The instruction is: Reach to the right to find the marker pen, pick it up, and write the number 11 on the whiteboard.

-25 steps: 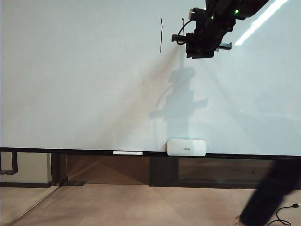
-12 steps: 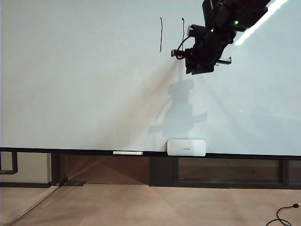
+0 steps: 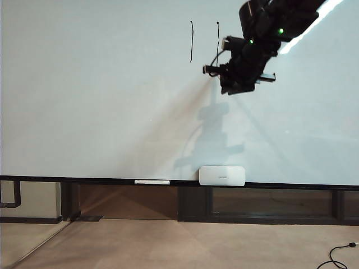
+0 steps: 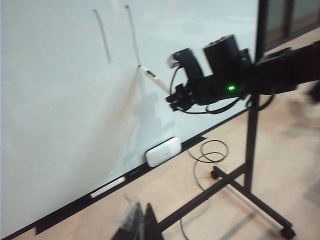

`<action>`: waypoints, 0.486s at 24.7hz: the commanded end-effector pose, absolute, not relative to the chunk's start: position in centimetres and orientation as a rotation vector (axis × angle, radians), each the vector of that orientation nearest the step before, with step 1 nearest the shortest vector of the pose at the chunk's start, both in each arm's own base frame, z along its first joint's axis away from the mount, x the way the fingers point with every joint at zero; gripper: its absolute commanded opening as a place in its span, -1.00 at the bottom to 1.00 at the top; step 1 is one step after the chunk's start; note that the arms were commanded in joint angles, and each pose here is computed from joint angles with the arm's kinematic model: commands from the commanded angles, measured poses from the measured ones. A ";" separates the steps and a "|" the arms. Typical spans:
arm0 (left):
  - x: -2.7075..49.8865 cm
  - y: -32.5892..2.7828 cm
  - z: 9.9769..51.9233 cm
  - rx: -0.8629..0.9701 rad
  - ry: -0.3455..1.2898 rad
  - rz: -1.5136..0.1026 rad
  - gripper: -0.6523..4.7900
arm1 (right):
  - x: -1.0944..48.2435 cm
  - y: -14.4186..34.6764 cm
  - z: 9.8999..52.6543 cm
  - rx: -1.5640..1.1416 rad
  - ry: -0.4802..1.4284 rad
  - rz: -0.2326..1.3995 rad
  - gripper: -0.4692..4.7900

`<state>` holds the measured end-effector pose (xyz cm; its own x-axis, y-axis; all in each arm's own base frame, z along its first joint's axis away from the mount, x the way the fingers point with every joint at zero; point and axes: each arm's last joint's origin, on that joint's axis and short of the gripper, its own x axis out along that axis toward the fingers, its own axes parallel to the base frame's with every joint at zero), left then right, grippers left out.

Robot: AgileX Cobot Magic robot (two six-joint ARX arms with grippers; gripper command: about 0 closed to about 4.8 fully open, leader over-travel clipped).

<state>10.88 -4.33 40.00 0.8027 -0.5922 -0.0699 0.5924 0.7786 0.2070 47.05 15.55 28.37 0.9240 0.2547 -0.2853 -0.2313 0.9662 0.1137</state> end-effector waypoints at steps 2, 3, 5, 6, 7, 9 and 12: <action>10.7 -3.9 40.1 0.222 0.018 -0.531 -0.78 | 45.6 16.2 31.6 0.086 0.223 0.272 -0.84; 10.6 -3.8 40.0 0.224 0.025 -0.505 -0.78 | 45.2 16.3 32.0 0.085 0.225 0.266 -0.84; 10.3 -3.6 40.0 0.202 0.036 -0.441 -0.78 | 44.6 16.0 32.7 0.079 0.245 0.256 -0.84; 10.0 -3.4 40.0 0.192 0.041 -0.415 -0.78 | 44.2 15.9 33.1 0.073 0.257 0.254 -0.84; 9.7 -3.2 40.0 0.189 0.043 -0.391 -0.78 | 43.9 15.8 33.5 0.069 0.263 0.249 -0.84; 8.9 -2.8 39.9 0.191 0.047 -0.339 -0.78 | 43.1 15.4 34.6 0.047 0.259 0.245 -0.84; 7.4 -2.0 39.9 0.174 0.051 -0.221 -0.78 | 41.4 14.8 36.4 0.043 0.226 0.241 -0.84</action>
<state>8.11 -2.46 39.84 0.9554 -0.2866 -0.0718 0.2951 0.9378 0.1829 42.49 15.03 34.65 0.9338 0.2415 -0.2641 -0.2290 0.9703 0.0776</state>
